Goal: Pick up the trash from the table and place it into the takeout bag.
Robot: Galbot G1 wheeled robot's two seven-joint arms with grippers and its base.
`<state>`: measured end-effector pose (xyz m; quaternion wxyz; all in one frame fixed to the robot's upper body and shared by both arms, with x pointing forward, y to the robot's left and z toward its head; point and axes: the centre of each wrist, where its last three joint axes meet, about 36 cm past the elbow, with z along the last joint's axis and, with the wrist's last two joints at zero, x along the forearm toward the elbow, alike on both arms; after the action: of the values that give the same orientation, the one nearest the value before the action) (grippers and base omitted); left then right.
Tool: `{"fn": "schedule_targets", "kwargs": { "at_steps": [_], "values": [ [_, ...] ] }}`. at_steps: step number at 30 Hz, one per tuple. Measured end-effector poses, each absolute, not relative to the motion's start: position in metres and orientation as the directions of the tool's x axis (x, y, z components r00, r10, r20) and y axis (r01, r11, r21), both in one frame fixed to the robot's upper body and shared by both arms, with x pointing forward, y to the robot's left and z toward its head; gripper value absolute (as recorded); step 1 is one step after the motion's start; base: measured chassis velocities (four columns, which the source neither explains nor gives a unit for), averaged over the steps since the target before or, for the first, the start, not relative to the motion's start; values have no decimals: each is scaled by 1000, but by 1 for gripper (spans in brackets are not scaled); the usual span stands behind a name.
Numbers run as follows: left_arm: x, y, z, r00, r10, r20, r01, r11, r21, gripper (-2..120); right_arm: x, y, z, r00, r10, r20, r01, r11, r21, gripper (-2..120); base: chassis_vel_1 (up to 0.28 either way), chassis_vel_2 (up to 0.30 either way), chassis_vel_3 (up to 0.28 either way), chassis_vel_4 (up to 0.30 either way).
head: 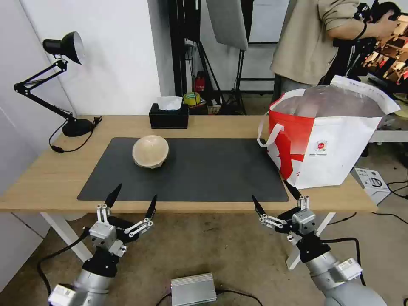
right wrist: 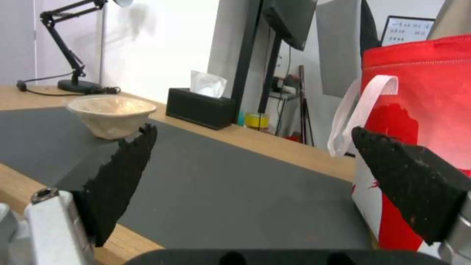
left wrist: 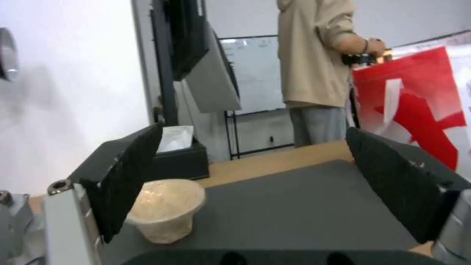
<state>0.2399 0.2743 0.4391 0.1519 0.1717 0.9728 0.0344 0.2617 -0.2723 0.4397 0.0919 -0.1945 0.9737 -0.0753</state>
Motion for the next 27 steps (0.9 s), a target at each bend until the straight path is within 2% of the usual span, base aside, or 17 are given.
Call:
{"fn": "schedule_targets", "kwargs": {
  "at_steps": [13,27],
  "values": [
    [288,305,446,-854,456,-252,420,888,185,100,262,-272,440,-908,-391,-150,-363,914,-182,100,0,0,0,0],
    [346,329,457,-848,488,-206,441,866,236,100,262,-272,440,-908,-391,-150,-363,914,-182,100,0,0,0,0]
  ]
}}
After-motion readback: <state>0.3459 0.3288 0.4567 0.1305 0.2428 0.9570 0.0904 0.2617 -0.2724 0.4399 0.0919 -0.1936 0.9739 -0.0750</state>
